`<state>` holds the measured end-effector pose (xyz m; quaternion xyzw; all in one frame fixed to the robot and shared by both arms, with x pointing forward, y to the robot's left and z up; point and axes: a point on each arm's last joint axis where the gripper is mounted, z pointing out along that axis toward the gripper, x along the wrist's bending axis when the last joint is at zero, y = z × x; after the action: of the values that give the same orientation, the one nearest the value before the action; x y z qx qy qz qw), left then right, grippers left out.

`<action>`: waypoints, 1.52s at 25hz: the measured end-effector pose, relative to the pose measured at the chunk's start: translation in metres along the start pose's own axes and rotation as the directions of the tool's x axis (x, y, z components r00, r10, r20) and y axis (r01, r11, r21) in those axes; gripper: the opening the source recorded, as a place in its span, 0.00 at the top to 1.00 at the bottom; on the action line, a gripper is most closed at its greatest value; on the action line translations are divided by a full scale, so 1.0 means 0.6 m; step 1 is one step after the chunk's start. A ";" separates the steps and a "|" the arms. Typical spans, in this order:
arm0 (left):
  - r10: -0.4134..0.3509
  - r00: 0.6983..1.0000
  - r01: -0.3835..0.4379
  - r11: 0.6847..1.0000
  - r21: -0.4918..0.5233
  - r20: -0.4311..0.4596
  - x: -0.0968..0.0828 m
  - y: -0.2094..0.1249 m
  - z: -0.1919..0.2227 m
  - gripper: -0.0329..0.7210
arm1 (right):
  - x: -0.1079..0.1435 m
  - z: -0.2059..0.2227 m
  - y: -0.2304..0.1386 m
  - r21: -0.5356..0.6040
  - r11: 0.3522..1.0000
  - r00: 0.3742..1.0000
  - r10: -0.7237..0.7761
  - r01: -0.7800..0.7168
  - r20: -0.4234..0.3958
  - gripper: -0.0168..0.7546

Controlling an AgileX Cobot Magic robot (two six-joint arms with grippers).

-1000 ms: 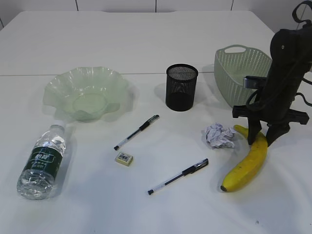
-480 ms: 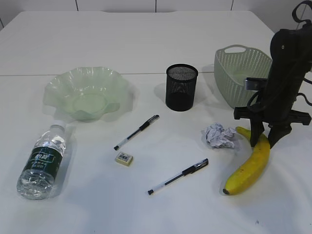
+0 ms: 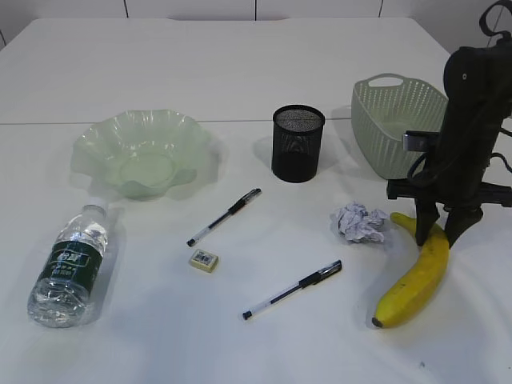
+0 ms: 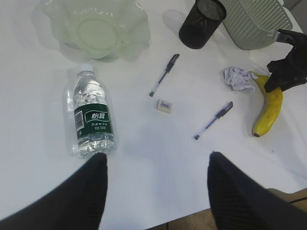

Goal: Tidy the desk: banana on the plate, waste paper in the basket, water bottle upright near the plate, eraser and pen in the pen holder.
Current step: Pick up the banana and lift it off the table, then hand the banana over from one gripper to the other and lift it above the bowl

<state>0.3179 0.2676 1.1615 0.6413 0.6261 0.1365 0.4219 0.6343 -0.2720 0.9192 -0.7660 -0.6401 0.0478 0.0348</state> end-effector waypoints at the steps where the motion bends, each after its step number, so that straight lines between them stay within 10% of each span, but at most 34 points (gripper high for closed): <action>1: 0.000 1.000 0.000 1.000 0.000 0.000 0.000 0.000 0.000 0.34 | 0.000 0.000 -0.001 0.006 1.000 1.000 0.000 0.000 0.001 0.66; 27: -0.001 1.000 0.001 1.000 0.001 0.003 0.000 0.000 0.000 0.34 | 0.034 -0.151 -0.066 -0.164 0.975 0.968 -0.177 0.148 -0.176 0.67; 38: -0.029 0.997 0.029 1.000 0.000 0.068 -0.010 0.000 0.000 0.34 | 0.112 -0.170 -0.087 -0.290 0.879 0.775 -0.473 0.379 -0.420 0.67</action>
<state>0.3168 0.2620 1.1638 0.6362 0.6208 0.1088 0.4451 0.6071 -0.1956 1.0245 -0.5877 -0.7698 -0.2131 0.1287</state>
